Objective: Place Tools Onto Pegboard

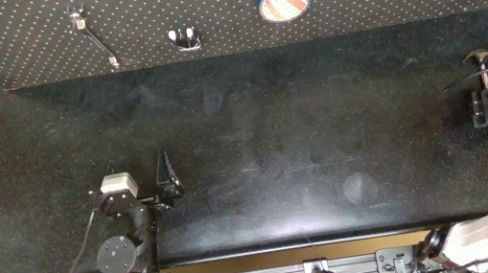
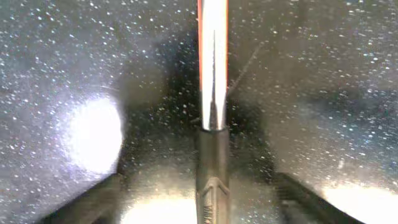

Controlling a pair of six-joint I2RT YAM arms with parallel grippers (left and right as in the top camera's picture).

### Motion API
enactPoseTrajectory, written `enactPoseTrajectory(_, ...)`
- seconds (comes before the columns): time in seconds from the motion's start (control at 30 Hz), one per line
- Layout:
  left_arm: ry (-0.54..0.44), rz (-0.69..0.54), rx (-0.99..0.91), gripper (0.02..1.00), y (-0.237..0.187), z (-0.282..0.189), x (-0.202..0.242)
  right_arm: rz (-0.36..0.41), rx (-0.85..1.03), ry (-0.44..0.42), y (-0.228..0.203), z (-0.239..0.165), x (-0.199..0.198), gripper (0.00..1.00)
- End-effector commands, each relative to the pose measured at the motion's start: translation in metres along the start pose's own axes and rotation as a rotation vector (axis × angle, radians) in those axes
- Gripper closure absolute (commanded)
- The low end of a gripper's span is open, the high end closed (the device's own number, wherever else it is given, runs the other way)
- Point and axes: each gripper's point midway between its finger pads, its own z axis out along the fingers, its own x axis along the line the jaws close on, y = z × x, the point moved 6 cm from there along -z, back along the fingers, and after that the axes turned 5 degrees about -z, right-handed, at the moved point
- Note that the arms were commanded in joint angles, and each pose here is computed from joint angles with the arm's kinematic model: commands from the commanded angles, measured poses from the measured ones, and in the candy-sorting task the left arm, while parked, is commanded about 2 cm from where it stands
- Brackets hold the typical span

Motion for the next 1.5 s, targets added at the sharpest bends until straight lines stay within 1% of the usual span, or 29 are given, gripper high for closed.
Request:
enactPoseTrajectory(0.03,0.000,-0.002,0.001,0.023,-0.001,0.000,0.000,-0.008,0.060,-0.014,-0.008,0.010,-0.001,0.702)
enactPoseTrajectory(0.07,0.000,-0.002,0.001,0.025,-0.001,0.000,0.000,-0.008,0.059,-0.014,-0.008,0.010,-0.001,0.722)
enactPoseTrajectory(0.1,0.000,-0.002,0.001,0.023,-0.001,0.000,0.000,-0.007,0.053,-0.007,-0.007,0.010,0.000,0.779)
enactPoseTrajectory(0.13,0.000,-0.002,0.001,0.023,-0.001,0.000,0.000,-0.006,0.030,0.020,-0.005,0.010,0.003,0.877)
enactPoseTrajectory(0.17,0.000,-0.002,0.001,0.023,-0.001,0.000,0.000,-0.006,0.002,0.053,-0.001,0.010,0.006,0.923)
enactPoseTrajectory(0.23,0.000,-0.002,0.001,0.023,-0.001,0.000,0.000,0.005,-0.049,0.113,0.004,0.009,0.013,0.923)
enactPoseTrajectory(0.27,0.000,-0.002,0.001,0.023,-0.001,0.000,0.000,0.023,-0.067,0.128,0.007,0.009,0.014,0.925)
enactPoseTrajectory(0.3,0.000,-0.002,0.001,0.023,-0.001,0.000,0.000,0.087,-0.086,0.117,0.011,0.008,0.012,0.923)
enactPoseTrajectory(0.37,0.000,-0.002,0.001,0.023,-0.001,0.000,0.000,0.144,-0.143,0.087,0.019,-0.004,0.008,0.925)
enactPoseTrajectory(0.47,0.000,-0.002,0.001,0.023,-0.001,0.000,0.000,0.134,-0.304,0.035,0.034,-0.052,0.008,0.928)
enactPoseTrajectory(0.53,0.000,-0.002,0.001,0.023,-0.001,0.000,0.000,0.164,-0.400,-0.014,0.038,-0.087,0.009,0.928)
enactPoseTrajectory(0.57,0.000,-0.002,0.001,0.020,-0.001,0.000,0.000,0.160,-0.459,-0.018,0.040,-0.104,0.013,0.928)
enactPoseTrajectory(0.63,0.000,-0.002,0.001,0.023,-0.001,0.000,0.000,0.085,-0.621,0.025,0.049,-0.146,0.036,0.928)
enactPoseTrajectory(0.67,0.000,-0.002,0.001,0.023,-0.001,0.000,0.000,0.070,-0.675,0.034,0.052,-0.164,0.051,0.928)
enactPoseTrajectory(0.73,0.000,-0.002,0.001,0.023,-0.001,0.000,0.000,0.013,-0.759,0.063,0.061,-0.187,0.080,0.928)
enactPoseTrajectory(0.77,0.000,-0.002,0.001,0.023,-0.001,0.000,0.000,-0.031,-0.801,0.086,0.068,-0.196,0.097,0.928)
enactPoseTrajectory(0.8,0.000,-0.002,0.001,0.020,-0.001,0.000,0.000,-0.101,-0.848,0.132,0.079,-0.205,0.122,0.928)
enactPoseTrajectory(0.87,0.000,-0.002,0.001,0.023,-0.001,0.000,0.000,-0.173,-0.865,0.173,0.088,-0.205,0.144,0.928)
enactPoseTrajectory(0.97,0.000,-0.002,0.001,0.023,-0.001,0.000,0.000,-0.230,-0.851,0.220,0.099,-0.195,0.163,0.925)
enactPoseTrajectory(1.07,0.000,-0.002,0.001,0.023,-0.001,0.000,0.000,-0.232,-0.824,0.212,0.104,-0.186,0.166,0.928)
enactPoseTrajectory(1.17,0.000,-0.002,0.001,0.023,-0.001,0.000,0.000,-0.216,-0.785,0.198,0.108,-0.173,0.163,0.928)
enactPoseTrajectory(1.4,0.000,-0.002,0.001,0.023,-0.001,0.000,0.000,-0.219,-0.796,0.194,0.129,-0.153,0.159,0.923)
enactPoseTrajectory(1.5,0.000,-0.002,0.001,0.023,-0.001,0.000,0.000,-0.233,-0.785,0.208,0.130,-0.149,0.165,0.921)
